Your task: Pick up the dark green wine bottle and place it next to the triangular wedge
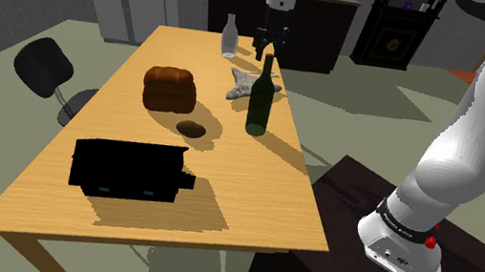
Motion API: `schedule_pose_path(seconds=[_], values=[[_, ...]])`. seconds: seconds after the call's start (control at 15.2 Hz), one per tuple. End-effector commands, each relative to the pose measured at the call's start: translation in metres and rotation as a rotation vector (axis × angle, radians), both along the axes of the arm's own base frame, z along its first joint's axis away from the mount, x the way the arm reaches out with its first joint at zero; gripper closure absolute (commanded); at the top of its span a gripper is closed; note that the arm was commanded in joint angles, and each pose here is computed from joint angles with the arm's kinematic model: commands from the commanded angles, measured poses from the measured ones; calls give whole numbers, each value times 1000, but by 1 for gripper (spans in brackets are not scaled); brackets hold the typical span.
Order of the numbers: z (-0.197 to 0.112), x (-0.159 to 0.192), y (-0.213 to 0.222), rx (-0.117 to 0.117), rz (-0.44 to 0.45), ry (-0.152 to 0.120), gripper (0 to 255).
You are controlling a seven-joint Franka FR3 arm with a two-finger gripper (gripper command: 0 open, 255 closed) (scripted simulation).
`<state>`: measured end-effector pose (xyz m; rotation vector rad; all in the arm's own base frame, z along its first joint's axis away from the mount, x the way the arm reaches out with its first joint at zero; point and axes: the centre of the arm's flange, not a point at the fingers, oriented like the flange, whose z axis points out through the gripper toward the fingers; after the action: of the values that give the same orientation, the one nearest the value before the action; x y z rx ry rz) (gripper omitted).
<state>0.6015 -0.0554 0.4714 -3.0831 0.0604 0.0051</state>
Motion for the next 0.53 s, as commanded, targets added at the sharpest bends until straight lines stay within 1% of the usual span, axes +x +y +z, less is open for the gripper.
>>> schedule_pose_path(seconds=[0.0,0.2,0.46], values=[[13,0,-1,0,0,0,0],[50,0,-3,0,0,0,0],[50,0,-3,0,0,0,0]])
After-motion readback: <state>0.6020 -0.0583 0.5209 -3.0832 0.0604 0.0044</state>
